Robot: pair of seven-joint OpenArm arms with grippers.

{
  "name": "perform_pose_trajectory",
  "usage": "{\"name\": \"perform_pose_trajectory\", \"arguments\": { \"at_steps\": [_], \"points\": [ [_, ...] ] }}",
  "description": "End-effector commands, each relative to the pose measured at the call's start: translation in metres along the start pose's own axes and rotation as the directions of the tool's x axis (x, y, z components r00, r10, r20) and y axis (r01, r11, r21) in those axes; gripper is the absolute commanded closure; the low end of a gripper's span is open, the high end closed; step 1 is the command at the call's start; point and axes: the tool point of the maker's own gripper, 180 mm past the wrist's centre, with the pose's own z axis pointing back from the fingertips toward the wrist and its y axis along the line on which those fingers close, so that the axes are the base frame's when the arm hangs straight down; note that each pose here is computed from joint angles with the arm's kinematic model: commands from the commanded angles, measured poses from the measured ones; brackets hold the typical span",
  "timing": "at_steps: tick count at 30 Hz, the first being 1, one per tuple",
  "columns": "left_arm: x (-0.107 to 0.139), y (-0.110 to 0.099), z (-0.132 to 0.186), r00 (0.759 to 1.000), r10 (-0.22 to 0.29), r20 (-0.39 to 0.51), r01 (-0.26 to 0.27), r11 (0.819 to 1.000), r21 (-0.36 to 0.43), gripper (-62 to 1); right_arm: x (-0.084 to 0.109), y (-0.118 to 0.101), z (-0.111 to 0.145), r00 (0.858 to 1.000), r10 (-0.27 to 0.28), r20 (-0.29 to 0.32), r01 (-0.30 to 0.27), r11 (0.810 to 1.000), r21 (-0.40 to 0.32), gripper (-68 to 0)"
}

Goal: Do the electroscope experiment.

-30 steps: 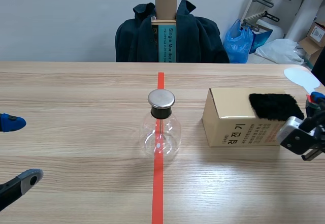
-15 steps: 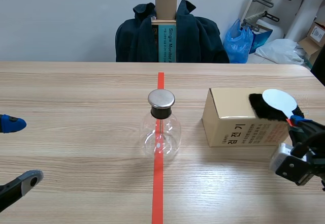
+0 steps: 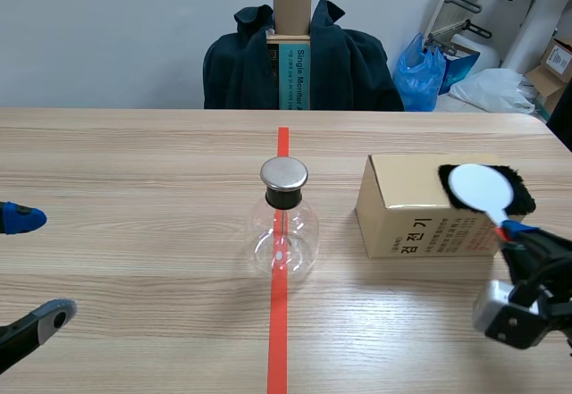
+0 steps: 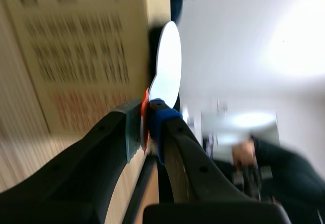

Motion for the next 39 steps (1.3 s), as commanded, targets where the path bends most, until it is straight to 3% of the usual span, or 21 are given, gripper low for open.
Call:
{"name": "perform_pose_trajectory", "arguments": {
  "at_steps": [1, 5, 7, 10, 11, 14, 16, 18, 20, 21, 24, 25, 26, 28, 29, 30, 32, 34, 35, 36, 39],
  "points": [
    [0.010, 0.001, -0.003, 0.999, -0.001, 0.044, 0.000, 1.000, 0.004, -62.3, -0.007, -0.010, -0.003, 1.000, 0.023, -0.009, -0.023, 1.000, -0.015, -0.7],
    [0.010, 0.001, -0.003, 0.999, -0.001, 0.044, 0.000, 1.000, 0.004, -62.3, 0.024, -0.006, -0.002, 0.988, 0.022, 0.155, -0.022, 1.000, -0.004, -0.7],
    [0.010, 0.001, -0.003, 0.999, -0.001, 0.044, 0.000, 1.000, 0.004, -62.3, 0.019, -0.004, -0.003, 0.993, 0.021, 0.113, -0.022, 1.000, 0.000, -0.7],
    [0.010, 0.001, -0.003, 0.999, -0.001, 0.044, 0.000, 1.000, 0.004, -62.3, -0.009, -0.004, -0.004, 0.999, 0.023, -0.040, -0.023, 1.000, 0.004, -0.7],
    [0.010, 0.001, -0.003, 0.999, -0.001, 0.044, 0.000, 1.000, 0.004, -62.3, -0.010, -0.003, -0.004, 0.999, 0.019, -0.043, -0.018, 1.000, 0.013, -0.7],
    [0.010, 0.001, -0.003, 0.999, -0.001, 0.044, 0.000, 1.000, 0.004, -62.3, 0.020, 0.001, -0.004, 0.993, 0.005, 0.117, -0.009, 0.999, 0.032, -0.7],
    [0.010, 0.001, -0.003, 0.999, -0.001, 0.044, 0.000, 1.000, 0.004, -62.3, 0.030, 0.004, -0.004, 0.988, 0.007, 0.153, -0.013, 0.999, 0.040, -0.7],
    [0.010, 0.001, -0.003, 0.999, -0.001, 0.044, 0.000, 1.000, 0.004, -62.3, 0.012, 0.002, -0.006, 0.998, 0.026, 0.052, -0.027, 0.999, 0.025, -0.7],
    [0.010, 0.001, -0.003, 0.999, -0.001, 0.044, 0.000, 1.000, 0.004, -62.3, -0.012, 0.000, -0.006, 0.997, 0.032, -0.071, -0.031, 0.999, 0.021, -0.7],
    [0.010, 0.001, -0.003, 0.999, -0.001, 0.044, 0.000, 1.000, 0.004, -62.3, -0.013, -0.001, -0.006, 0.996, 0.034, -0.078, -0.033, 0.999, 0.022, -0.7],
    [0.010, 0.001, -0.003, 0.999, -0.001, 0.044, 0.000, 1.000, 0.004, -62.3, 0.022, 0.000, -0.005, 0.992, 0.037, 0.120, -0.040, 0.999, 0.020, -0.7],
    [0.010, 0.001, -0.003, 0.999, -0.001, 0.044, 0.000, 1.000, 0.004, -62.3, 0.030, 0.000, -0.004, 0.985, 0.035, 0.166, -0.039, 0.999, 0.019, -0.7],
    [0.010, 0.001, -0.003, 0.999, -0.001, 0.044, 0.000, 1.000, 0.004, -62.3, 0.032, 0.000, -0.004, 0.985, 0.035, 0.167, -0.038, 0.999, 0.013, -0.7],
    [0.010, 0.001, -0.003, 0.999, -0.001, 0.044, 0.000, 1.000, 0.004, -62.3, 0.009, -0.003, -0.007, 0.999, 0.032, 0.017, -0.032, 0.999, -0.009, -0.7],
    [0.010, 0.001, -0.003, 0.999, -0.001, 0.044, 0.000, 1.000, 0.004, -62.3, -0.002, -0.003, -0.007, 0.998, 0.031, -0.048, -0.031, 0.999, -0.008, -0.7],
    [0.010, 0.001, -0.003, 0.999, -0.001, 0.044, 0.000, 1.000, 0.004, -62.3, -0.008, -0.003, -0.006, 0.997, 0.034, -0.072, -0.035, 0.999, -0.006, -0.7],
    [0.010, 0.001, -0.003, 0.999, -0.001, 0.044, 0.000, 1.000, 0.004, -62.3, 0.005, -0.004, -0.007, 0.999, 0.049, 0.015, -0.049, 0.999, -0.001, -0.7],
    [0.010, 0.001, -0.003, 0.999, -0.001, 0.044, 0.000, 1.000, 0.004, -62.3, 0.030, -0.005, -0.006, 0.987, 0.056, 0.154, -0.055, 0.998, -0.009, -0.7],
    [0.010, 0.001, -0.003, 0.999, -0.001, 0.044, 0.000, 1.000, 0.004, -62.3, 0.036, -0.005, -0.006, 0.981, 0.054, 0.184, -0.053, 0.999, -0.012, -0.7],
    [0.010, 0.001, -0.003, 0.999, -0.001, 0.044, 0.000, 1.000, 0.004, -62.3, 0.035, -0.006, -0.007, 0.984, 0.051, 0.170, -0.048, 0.999, -0.018, -0.7],
    [0.010, 0.001, -0.003, 0.999, 0.000, 0.044, 0.000, 1.000, 0.004, -62.3, 0.002, -0.008, -0.009, 0.998, 0.044, -0.034, -0.045, 0.998, -0.035, -0.7]
  ]
}}
